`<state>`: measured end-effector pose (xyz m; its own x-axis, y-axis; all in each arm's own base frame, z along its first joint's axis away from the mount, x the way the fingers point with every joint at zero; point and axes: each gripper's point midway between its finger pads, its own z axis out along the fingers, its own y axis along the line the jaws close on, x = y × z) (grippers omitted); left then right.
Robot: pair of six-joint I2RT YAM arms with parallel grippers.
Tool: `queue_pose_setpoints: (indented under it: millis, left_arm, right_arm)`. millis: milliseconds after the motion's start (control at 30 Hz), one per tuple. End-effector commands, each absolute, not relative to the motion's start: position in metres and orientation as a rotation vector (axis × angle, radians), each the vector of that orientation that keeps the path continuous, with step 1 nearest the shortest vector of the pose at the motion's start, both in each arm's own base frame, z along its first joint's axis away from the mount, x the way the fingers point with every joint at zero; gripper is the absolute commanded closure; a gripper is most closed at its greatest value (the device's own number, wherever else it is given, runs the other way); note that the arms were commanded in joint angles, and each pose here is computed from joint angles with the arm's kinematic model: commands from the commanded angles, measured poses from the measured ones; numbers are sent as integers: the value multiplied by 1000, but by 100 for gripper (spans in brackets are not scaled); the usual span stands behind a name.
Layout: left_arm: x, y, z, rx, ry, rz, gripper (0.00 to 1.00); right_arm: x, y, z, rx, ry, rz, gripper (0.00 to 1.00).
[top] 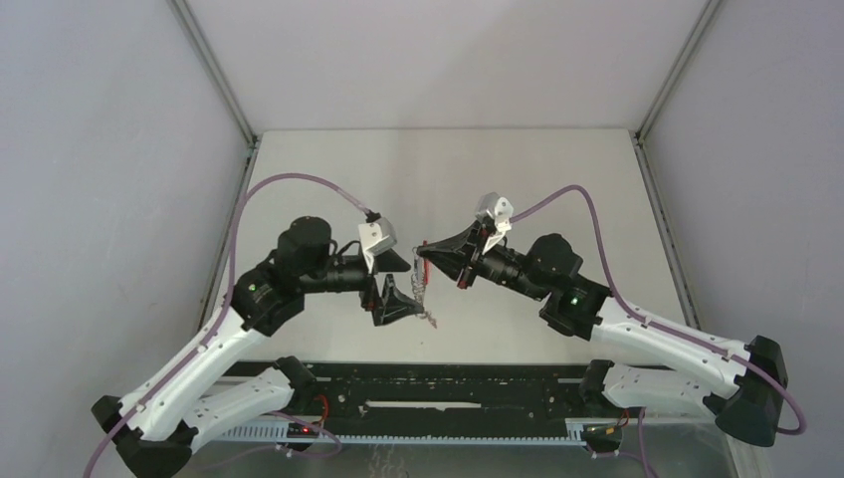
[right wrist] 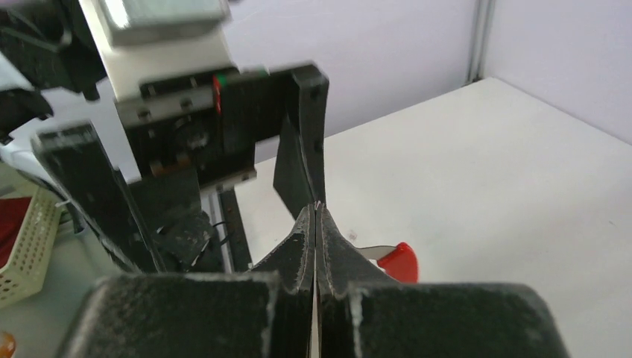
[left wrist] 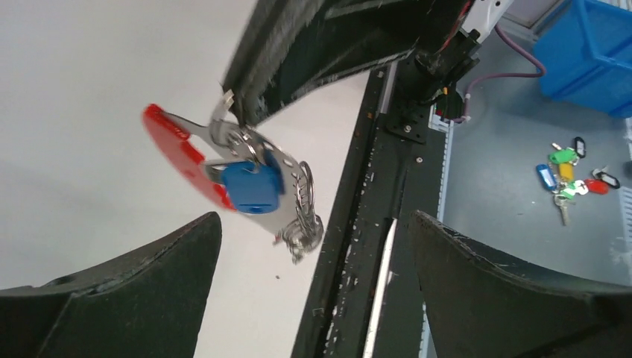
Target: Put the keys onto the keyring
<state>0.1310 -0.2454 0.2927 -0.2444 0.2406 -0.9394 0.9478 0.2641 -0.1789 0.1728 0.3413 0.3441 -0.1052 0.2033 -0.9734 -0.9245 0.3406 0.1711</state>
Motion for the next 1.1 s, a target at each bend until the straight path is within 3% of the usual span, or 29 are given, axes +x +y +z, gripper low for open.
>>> queue_pose_setpoints:
  millis: [0,133,233,333,467,600,833,867,967,1067]
  left_arm:
    - [137,-266,304,1001,1611,-1168,0]
    - [164,-271,300,942,1618,-1057,1]
    - [186,-265,289,938,1637,-909,24]
    - [187,-262,277,1000,1626,-857,53]
    - [191,-259,261,1068,1612,-792,68]
    - [197,-262,259,1148,1562,-734,98]
    - [201,-274,270,1219,1474,-740,100]
    - [204,-274,270,1222,1468,-721,100]
    - [220,-265,258,1299,1427,-562,100]
    - [246,-248,236,1406,1369,-304,100]
  right_arm:
    - [186,339,383,-603,1263,1093,100]
    - [189,344,383,-562,1269,1081,100]
    - [190,345,384,-548,1274,1078,100]
    - [197,339,386,-494,1289,1053,100]
    - [197,338,389,-472,1291,1091,100]
    - [199,339,387,-451,1316,1130,100]
    - [199,337,383,-444,1350,1173,100]
    - [201,336,382,-436,1360,1176,97]
    - [214,323,375,-351,1429,1162,65]
    - [225,306,366,-292,1492,1129,12]
